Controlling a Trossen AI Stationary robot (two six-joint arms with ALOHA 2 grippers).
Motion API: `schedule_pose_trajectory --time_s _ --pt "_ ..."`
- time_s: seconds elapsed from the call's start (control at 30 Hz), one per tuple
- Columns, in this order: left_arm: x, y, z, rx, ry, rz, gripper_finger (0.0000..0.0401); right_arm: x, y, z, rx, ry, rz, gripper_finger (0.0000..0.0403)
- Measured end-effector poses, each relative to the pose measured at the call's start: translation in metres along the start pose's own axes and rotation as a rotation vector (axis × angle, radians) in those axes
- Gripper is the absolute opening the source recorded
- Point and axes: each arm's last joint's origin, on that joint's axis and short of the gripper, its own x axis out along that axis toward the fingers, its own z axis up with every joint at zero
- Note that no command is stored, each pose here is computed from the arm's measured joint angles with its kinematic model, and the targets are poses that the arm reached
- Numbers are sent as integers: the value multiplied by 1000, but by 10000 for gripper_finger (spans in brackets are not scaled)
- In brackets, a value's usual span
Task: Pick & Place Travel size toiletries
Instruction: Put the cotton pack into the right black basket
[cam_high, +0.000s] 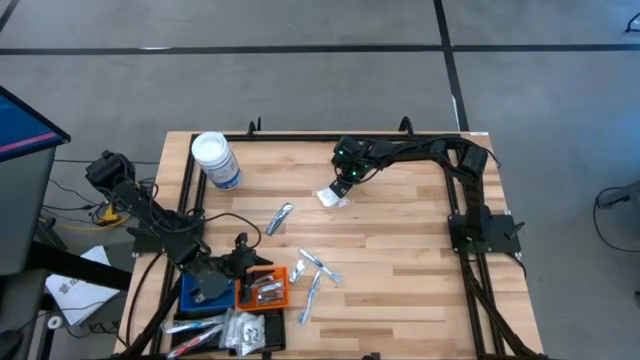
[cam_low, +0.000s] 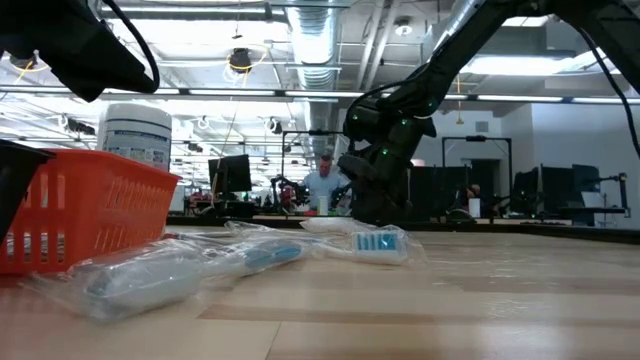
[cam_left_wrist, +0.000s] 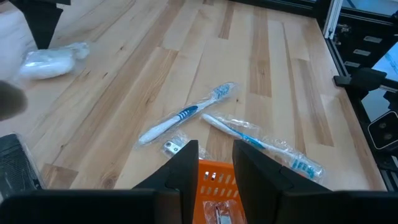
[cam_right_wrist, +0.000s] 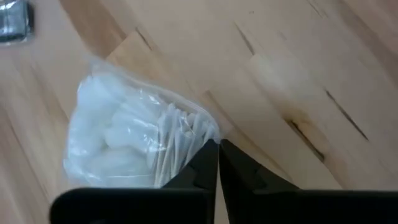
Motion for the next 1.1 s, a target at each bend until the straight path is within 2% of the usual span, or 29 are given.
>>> schedule_pose_trajectory --time_s 0.17,0.3,0.7,0.83,1.0,1.1 --pt "0 0 0 1 0 0 92 0 0 0 -18 5 19 3" --pt "0 0 0 1 -1 2 92 -11 7 4 -59 -25 102 1" --pt "9 9 7 -54 -30 74 92 -84 85 2 -344 -240 233 0" --pt "17 19 12 1 -35 131 96 -98 107 -5 -416 -270 270 0" --pt "26 33 20 116 -31 208 121 -111 124 -14 -483 -285 298 0" --pt "30 39 23 79 -25 216 140 -110 127 -16 -491 -289 269 0"
